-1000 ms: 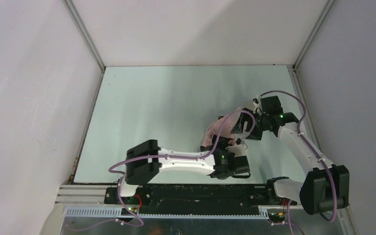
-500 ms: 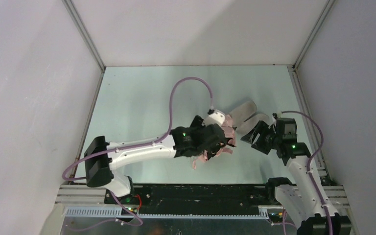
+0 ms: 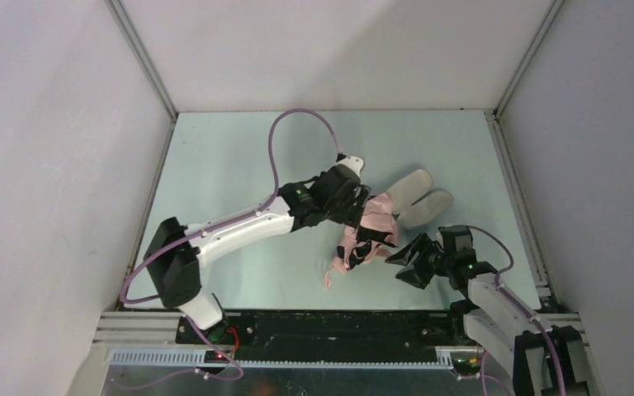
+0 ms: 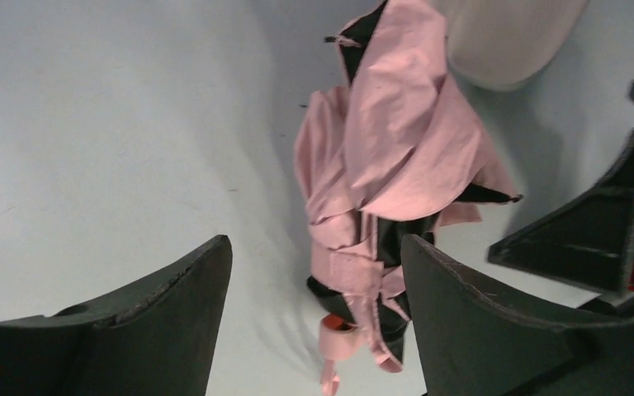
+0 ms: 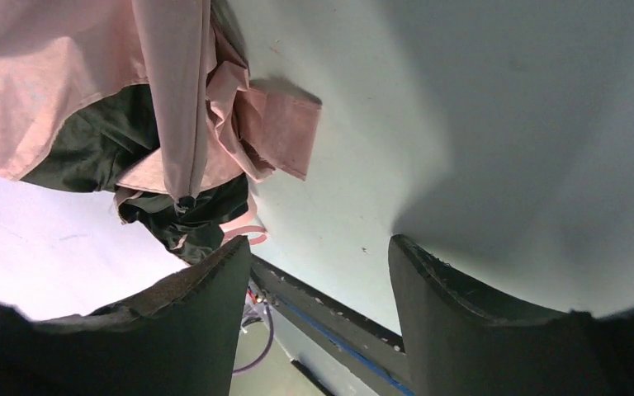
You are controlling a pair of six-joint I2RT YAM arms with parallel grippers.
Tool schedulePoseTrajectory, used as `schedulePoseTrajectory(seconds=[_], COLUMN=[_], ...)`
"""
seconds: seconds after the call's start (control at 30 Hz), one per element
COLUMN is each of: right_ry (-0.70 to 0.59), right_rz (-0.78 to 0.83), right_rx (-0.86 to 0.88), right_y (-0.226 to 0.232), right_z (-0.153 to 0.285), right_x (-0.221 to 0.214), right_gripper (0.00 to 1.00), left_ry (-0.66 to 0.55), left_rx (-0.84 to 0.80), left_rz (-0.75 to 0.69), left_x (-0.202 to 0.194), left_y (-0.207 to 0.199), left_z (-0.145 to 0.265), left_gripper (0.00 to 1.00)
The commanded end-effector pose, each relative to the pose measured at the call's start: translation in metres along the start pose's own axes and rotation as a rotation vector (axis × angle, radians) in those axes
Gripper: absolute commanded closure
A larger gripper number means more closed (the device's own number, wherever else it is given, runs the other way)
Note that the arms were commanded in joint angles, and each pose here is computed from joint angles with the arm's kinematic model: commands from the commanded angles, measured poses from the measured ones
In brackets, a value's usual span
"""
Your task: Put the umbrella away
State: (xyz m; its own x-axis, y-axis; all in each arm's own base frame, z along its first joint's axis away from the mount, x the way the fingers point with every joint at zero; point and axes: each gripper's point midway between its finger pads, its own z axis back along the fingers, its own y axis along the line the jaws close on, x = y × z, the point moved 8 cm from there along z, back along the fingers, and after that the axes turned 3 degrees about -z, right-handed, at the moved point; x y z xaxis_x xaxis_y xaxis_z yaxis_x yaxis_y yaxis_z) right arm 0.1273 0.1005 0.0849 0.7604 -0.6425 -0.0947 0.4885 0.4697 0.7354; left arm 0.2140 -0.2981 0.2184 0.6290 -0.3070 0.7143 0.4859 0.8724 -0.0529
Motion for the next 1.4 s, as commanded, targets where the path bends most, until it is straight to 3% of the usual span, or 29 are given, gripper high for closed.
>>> schedulePoseTrajectory(seconds=[0.0,0.27,0.5,0.87,1.17,1.27,1.37], right_ry=[-0.047,-0.126,-0.199,-0.219,-0.229,-0.244,-0.249], right_rz=[-0.131,-0.45,-0.626,-0.68,-0.702,-0.692,-0.649], right_rx=[0.033,-0.014,-0.017,-0.123,-0.206,-0.231,-0.203], right_y=[0.014,-0.003,-0.004,0.002,-0.002,-0.004,0.0], right_z=[-0.012,-0.021,-0.022,-0.035,-0.05,-0.053,-0.058], right_x=[0.004,0.004,0.011,0.019,0.023,0.025,0.029], right_gripper=[0.35,0.37,0.38,0.43,0.52,0.6,0.86], left_ry=[-0.003,0.081,0.107,0.147,0.183,0.203,0.213], left_rx=[-0.153,-0.179,-0.203,-0.187,-0.17,-0.156,-0.132], left_rz=[0.066,0.124,0.162,0.17,0.191,0.204,0.217], left_x=[0.018,0.015,0.014,0.0,-0.017,-0.024,-0.03], left_y=[-0.022,-0.031,-0.032,-0.033,-0.034,-0.034,-0.033], left_z=[-0.016,-0.061,-0.082,-0.102,-0.121,-0.13,-0.138], left_gripper=[0.2,0.18,0.16,0.17,0.25,0.3,0.37])
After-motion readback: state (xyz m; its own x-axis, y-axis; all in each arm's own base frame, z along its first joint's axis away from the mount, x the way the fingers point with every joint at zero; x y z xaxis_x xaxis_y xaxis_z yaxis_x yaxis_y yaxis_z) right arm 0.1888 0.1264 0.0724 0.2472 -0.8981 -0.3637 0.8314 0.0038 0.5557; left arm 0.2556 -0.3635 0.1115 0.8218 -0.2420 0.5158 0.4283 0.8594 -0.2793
